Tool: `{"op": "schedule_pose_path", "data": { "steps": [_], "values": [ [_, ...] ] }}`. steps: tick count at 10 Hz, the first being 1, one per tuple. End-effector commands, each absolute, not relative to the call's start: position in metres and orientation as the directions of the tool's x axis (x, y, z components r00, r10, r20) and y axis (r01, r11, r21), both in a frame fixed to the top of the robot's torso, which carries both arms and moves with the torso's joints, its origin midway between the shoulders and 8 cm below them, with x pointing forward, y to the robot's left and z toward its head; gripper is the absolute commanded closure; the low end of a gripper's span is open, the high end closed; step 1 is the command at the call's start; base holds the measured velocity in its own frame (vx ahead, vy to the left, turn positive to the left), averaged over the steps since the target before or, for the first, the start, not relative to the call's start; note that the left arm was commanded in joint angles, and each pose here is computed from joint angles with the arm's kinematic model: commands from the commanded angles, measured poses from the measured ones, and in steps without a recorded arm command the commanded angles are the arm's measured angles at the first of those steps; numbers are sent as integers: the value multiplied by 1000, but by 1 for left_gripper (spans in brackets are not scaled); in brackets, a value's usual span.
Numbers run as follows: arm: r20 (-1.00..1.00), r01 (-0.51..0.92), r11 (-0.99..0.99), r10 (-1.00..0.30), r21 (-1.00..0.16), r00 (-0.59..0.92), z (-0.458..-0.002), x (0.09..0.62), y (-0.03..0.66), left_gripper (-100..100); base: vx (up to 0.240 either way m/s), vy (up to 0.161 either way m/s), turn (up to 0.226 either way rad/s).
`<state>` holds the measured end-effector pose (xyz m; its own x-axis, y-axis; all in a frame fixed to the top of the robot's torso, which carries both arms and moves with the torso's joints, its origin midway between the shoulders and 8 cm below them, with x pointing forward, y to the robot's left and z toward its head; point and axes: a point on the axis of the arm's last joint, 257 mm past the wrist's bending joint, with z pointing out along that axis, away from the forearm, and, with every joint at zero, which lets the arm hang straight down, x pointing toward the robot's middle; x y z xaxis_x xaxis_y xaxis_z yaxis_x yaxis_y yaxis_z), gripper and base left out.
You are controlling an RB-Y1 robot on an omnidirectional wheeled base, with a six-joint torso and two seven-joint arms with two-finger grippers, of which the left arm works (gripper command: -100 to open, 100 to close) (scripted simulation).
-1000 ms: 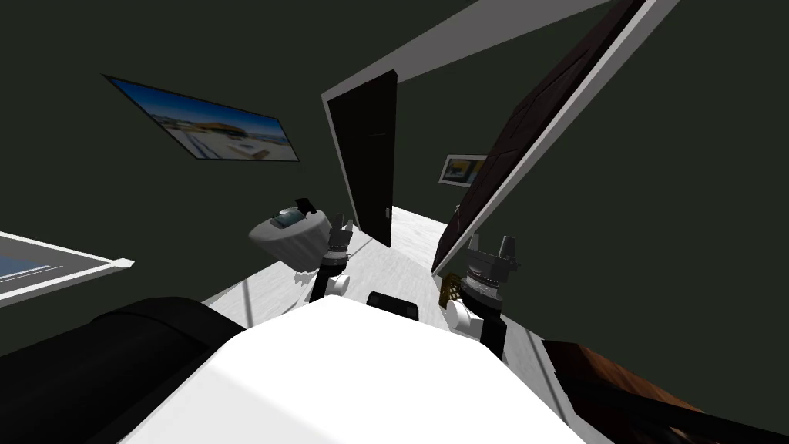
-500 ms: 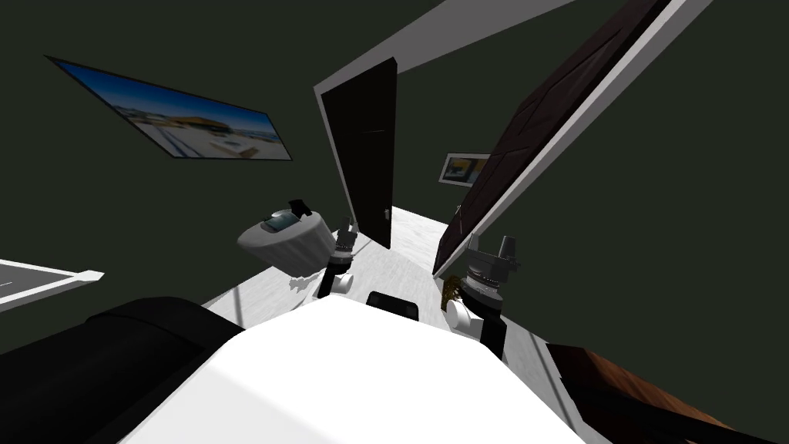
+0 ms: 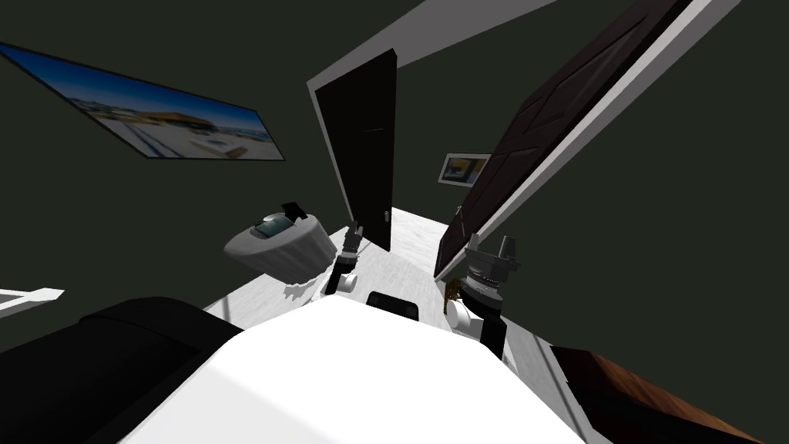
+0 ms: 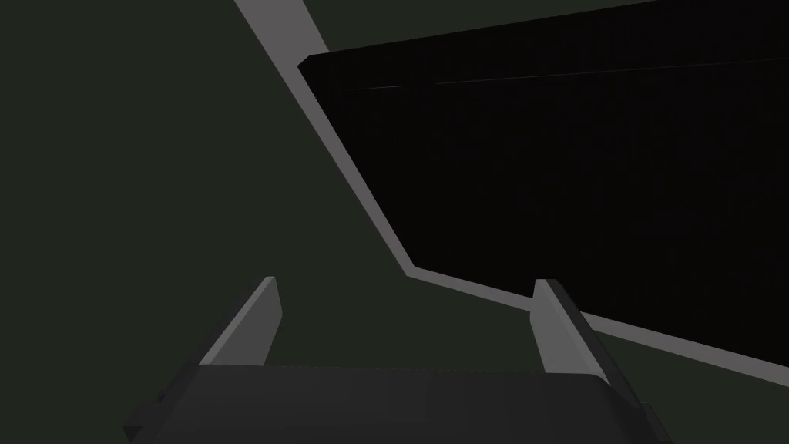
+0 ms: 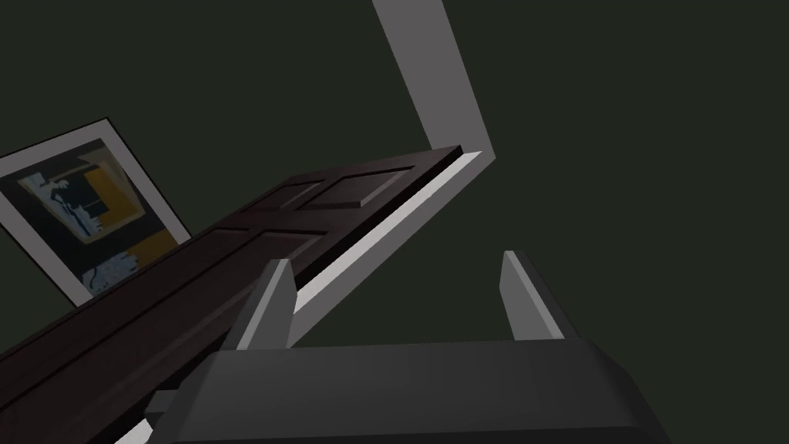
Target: Push the door open
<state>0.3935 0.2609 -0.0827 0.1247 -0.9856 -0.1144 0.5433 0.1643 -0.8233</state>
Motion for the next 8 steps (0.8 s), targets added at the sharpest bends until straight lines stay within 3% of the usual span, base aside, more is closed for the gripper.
{"op": "schedule_pose_path", "data": {
  "steps": [1,8],
  "values": [
    [-113,535,159,-987,-830,118,-90,398,260,-100,50,50,-10],
    [-93,460,111,-994,-881,62,-147,427,245,-100,74,66,-40]
  ]
}}
